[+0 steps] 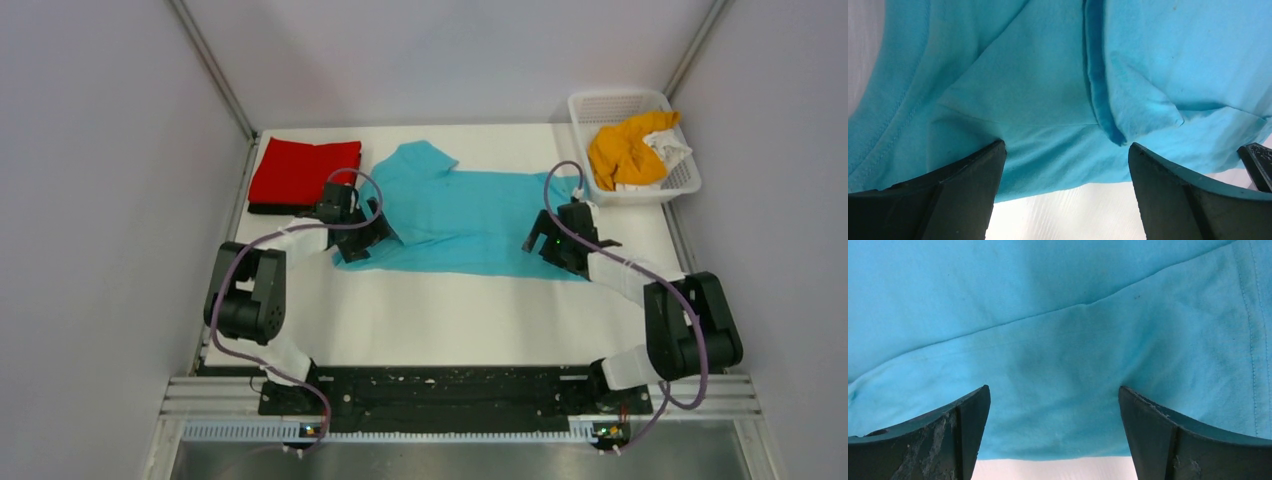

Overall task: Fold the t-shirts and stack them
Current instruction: Fold the flattened tshirt in 1/3 of the way

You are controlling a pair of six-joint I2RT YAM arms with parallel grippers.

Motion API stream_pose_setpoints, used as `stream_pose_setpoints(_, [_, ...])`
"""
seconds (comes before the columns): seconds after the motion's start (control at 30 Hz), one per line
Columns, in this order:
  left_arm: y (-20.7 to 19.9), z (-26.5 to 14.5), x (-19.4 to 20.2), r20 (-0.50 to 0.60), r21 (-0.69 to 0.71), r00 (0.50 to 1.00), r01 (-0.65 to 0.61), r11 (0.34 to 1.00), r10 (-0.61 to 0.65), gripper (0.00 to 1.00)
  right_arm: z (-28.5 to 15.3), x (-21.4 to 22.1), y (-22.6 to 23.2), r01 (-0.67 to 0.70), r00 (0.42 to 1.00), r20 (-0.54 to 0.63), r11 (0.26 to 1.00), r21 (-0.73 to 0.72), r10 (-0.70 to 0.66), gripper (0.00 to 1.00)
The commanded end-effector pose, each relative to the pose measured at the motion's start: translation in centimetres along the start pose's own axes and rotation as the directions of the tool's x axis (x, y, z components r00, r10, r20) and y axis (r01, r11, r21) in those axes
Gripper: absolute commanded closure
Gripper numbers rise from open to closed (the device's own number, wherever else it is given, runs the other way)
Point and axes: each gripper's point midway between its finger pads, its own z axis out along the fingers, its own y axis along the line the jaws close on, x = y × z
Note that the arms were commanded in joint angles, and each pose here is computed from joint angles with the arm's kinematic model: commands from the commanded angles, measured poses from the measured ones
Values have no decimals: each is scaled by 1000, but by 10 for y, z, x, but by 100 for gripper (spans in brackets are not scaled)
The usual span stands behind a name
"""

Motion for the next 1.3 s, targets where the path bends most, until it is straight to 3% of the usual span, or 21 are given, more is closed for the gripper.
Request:
stream_pose_setpoints(0.0, [57,-12,56,-54,-145,994,81,986,-90,1,-25,70,-38,-26,982,-185,996,87,42,1])
stream_pose_setpoints(0.3, [101,-69,127,-2,-197,977,208,958,-213,1,-84,123,-61,-90,955,-276,993,79,109,1])
stream_pose_setpoints(0.57, [108,-105,170,37,-129,945,326,936,-324,1,-105,125,-55,-140,955,-258,989,43,146,1])
stream_pose_setpoints(0.8, [73,-132,159,70,70,936,341,938,-345,1,-123,85,-30,-117,984,-146,991,-72,105,1])
stream_pose_setpoints(0.97, [35,-157,119,149,152,961,210,966,-233,1,-128,62,-17,-98,992,-88,990,-106,89,1])
stream_pose_setpoints(1.03, [24,-147,106,152,161,970,166,973,-191,1,-126,60,-14,-105,992,-85,987,-118,95,1])
stream_pose_setpoints(1.17, [-4,-122,102,57,238,987,130,963,-147,1,-127,53,-9,-104,993,-64,986,-130,97,1])
stream_pose_setpoints(1.27, [-8,-104,100,63,181,992,93,979,-106,1,-128,46,-11,-104,994,-33,987,-121,101,1])
